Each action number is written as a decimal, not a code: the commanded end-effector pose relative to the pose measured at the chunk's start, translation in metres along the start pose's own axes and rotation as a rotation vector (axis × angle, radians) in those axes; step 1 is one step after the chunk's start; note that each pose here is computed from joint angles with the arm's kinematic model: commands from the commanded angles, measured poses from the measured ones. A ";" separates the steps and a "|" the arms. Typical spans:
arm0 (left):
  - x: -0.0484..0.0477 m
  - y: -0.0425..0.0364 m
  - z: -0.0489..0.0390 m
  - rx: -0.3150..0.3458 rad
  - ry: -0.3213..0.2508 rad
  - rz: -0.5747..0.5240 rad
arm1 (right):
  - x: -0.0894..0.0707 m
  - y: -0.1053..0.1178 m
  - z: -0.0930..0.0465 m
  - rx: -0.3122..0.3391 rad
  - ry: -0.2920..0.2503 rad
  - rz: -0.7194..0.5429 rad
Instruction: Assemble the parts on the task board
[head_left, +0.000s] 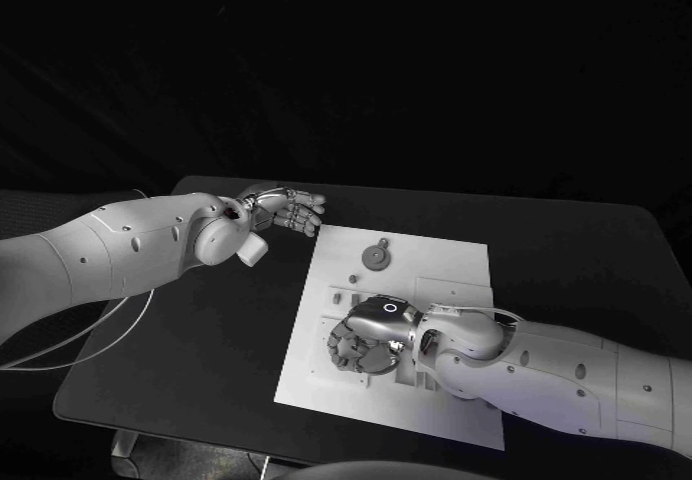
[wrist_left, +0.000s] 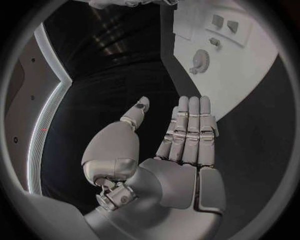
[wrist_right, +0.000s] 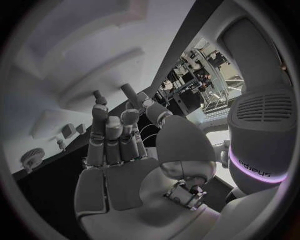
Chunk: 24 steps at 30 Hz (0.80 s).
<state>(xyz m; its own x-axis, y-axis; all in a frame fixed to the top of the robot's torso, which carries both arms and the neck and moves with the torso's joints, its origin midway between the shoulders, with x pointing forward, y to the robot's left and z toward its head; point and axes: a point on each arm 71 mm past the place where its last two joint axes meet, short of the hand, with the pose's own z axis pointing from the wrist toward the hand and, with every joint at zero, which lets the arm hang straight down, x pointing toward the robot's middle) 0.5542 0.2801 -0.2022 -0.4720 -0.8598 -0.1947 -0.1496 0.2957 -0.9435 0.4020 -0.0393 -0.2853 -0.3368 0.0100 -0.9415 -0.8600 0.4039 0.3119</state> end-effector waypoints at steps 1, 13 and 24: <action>0.0014 -0.0015 0.0005 0.006 0.006 0.001 | 0.001 0.002 0.001 -0.007 0.010 0.002; 0.0014 -0.0014 0.0003 0.006 0.006 0.001 | 0.004 -0.002 0.001 0.012 0.039 -0.004; 0.0012 -0.0012 0.0001 0.005 0.010 0.008 | 0.004 -0.003 0.000 0.018 0.031 -0.004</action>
<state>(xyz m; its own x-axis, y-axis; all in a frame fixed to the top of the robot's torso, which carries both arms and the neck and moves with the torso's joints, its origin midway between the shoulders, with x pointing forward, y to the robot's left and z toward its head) 0.5539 0.2807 -0.2024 -0.4731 -0.8583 -0.1989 -0.1504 0.3011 -0.9417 0.4045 -0.0404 -0.2873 -0.3399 -0.0020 -0.9404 -0.8547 0.4179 0.3080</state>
